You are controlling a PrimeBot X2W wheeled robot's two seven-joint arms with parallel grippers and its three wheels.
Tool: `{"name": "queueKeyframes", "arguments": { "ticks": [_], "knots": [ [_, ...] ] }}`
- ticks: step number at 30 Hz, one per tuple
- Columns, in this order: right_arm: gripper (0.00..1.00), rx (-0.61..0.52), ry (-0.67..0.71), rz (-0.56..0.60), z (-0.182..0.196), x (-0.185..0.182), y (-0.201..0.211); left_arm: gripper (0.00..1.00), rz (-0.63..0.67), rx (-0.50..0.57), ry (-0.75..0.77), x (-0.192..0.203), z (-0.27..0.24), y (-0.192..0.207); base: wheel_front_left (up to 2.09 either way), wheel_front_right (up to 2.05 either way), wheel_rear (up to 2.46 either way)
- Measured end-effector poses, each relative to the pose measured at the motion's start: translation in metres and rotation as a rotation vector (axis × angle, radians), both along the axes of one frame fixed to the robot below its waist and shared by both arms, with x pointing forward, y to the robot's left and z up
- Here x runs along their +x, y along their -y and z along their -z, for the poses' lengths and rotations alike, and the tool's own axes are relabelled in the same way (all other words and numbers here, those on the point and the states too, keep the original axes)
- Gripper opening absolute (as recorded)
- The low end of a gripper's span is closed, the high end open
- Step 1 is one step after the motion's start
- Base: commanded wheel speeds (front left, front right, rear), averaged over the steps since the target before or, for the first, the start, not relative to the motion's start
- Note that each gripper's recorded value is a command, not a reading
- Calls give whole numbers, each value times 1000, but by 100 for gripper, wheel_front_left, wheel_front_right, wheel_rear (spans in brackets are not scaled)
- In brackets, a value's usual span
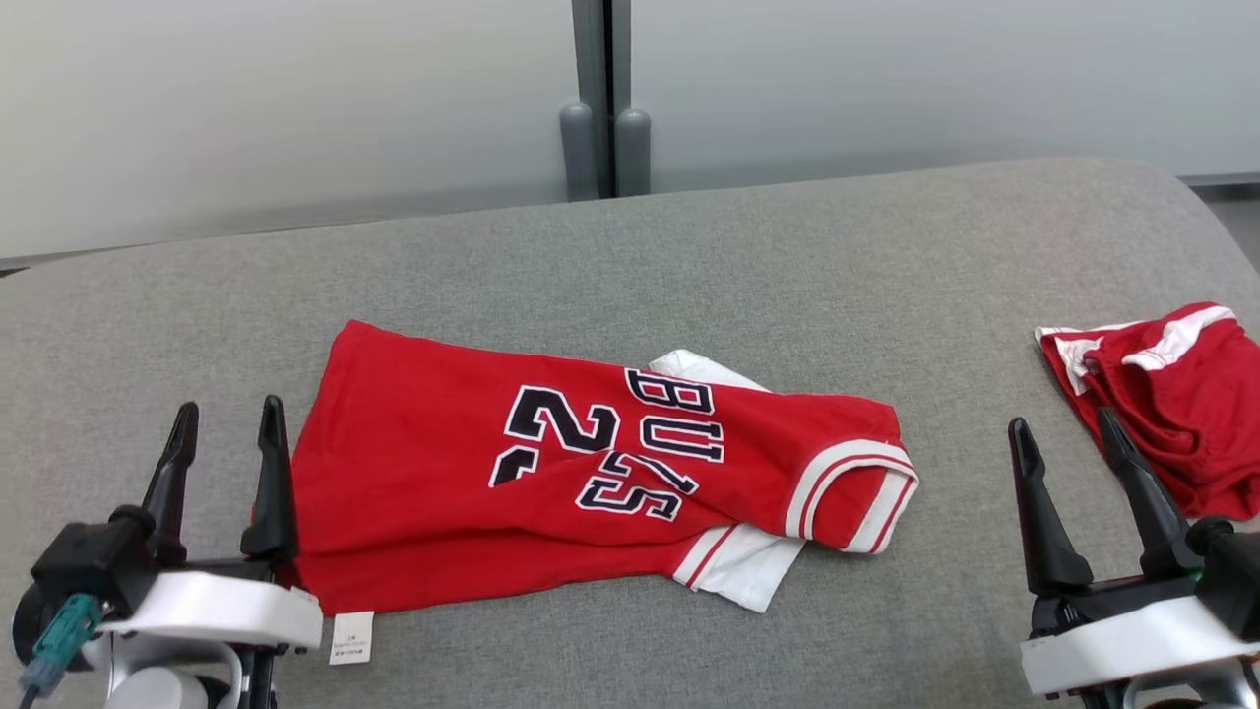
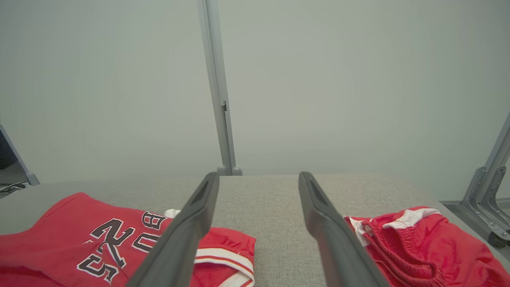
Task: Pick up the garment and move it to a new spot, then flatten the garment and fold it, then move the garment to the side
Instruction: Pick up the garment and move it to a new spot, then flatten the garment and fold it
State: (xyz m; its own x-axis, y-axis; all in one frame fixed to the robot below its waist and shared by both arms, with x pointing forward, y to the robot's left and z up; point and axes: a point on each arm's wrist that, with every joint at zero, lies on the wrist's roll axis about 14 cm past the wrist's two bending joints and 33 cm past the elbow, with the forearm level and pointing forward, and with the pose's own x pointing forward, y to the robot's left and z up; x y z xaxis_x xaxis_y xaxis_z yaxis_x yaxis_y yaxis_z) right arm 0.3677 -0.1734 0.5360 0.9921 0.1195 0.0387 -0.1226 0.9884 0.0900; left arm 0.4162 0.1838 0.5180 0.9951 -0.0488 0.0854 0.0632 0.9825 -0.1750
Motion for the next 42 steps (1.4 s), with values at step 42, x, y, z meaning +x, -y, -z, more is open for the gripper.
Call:
{"name": "queueKeyframes", "arguments": {
  "ticks": [42],
  "knots": [
    [100,3,-32,-49,0,-23,-9,100,-22,23,-152,-63,26,-19,0,0,0]
  ]
}}
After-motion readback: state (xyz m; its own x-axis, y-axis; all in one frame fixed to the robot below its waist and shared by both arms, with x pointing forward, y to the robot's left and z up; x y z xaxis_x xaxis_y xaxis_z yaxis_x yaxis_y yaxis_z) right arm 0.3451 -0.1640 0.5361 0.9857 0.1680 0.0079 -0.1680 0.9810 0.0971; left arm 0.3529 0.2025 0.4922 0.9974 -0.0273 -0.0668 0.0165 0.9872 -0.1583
